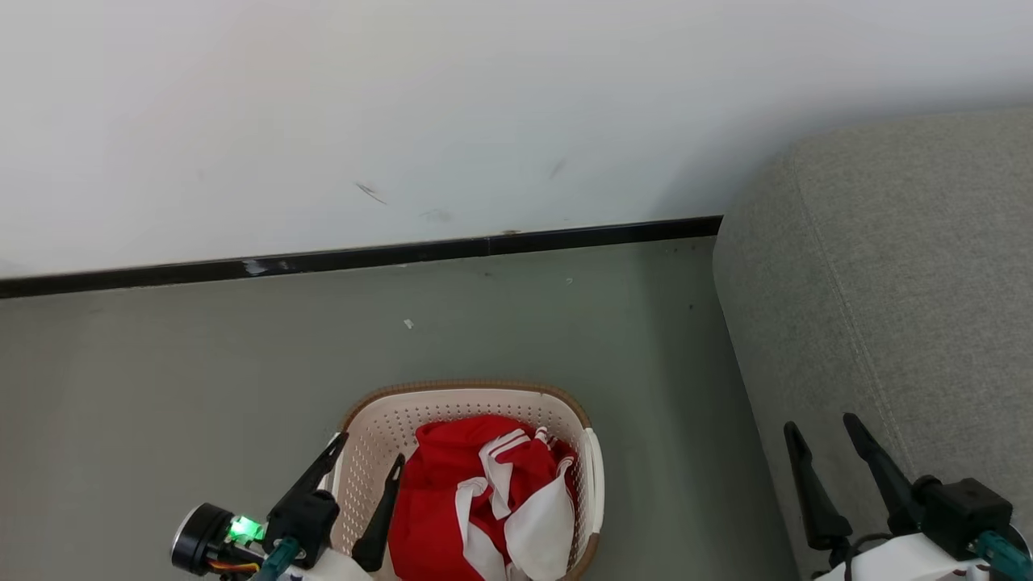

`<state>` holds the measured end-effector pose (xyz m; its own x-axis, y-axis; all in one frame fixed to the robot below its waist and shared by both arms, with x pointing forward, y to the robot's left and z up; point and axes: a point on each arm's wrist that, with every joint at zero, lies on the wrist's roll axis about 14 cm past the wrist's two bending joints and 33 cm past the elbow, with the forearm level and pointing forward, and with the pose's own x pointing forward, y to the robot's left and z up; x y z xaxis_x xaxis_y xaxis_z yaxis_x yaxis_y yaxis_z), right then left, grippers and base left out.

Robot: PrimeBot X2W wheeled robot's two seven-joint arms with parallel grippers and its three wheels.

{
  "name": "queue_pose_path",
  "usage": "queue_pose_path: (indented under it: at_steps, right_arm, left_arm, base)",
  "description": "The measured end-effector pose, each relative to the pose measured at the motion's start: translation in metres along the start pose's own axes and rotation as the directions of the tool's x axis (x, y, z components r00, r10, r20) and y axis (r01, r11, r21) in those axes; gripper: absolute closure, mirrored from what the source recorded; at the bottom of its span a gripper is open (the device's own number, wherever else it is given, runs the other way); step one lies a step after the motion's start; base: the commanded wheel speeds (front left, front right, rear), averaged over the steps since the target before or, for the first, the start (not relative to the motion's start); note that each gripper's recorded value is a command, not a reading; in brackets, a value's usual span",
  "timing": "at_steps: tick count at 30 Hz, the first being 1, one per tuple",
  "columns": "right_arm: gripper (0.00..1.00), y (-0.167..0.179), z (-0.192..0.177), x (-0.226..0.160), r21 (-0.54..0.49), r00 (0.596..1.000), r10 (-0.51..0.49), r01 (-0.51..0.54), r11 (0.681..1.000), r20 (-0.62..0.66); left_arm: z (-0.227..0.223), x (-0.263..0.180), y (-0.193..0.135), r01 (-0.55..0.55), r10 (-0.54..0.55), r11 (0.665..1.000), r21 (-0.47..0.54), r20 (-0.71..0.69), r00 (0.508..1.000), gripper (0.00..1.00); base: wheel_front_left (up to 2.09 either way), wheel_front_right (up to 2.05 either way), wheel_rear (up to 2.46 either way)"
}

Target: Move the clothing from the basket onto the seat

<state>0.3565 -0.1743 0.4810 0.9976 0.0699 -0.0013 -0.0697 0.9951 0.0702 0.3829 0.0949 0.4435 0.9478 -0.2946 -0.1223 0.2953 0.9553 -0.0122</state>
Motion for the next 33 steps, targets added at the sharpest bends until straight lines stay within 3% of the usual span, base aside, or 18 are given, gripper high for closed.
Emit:
queue_pose_path:
  at_steps: [7, 15, 33]
  right_arm:
    - [0.0, -0.018, -0.004, 0.001, 0.008, 0.998, -0.055, 0.056, 0.998, -0.013]
    - [0.0, -0.034, -0.011, 0.006, -0.001, 0.994, -0.105, 0.105, 0.994, -0.033]
    - [0.0, -0.055, -0.016, 0.044, 0.031, 0.987, -0.157, 0.158, 0.987, -0.016]
  left_arm:
    - [-0.017, 0.021, -0.028, 0.138, -0.135, 0.989, 0.045, -0.064, 0.989, 0.0]
    - [-0.051, 0.046, -0.055, 0.287, -0.268, 0.953, 0.094, -0.178, 0.947, 0.0]
    - [-0.11, 0.101, -0.089, 0.492, -0.435, 0.861, 0.129, -0.312, 0.844, 0.0]
  base:
    - [0.0, 0.0, 0.0]
    - [0.0, 0.0, 0.0]
    - [0.0, 0.0, 0.0]
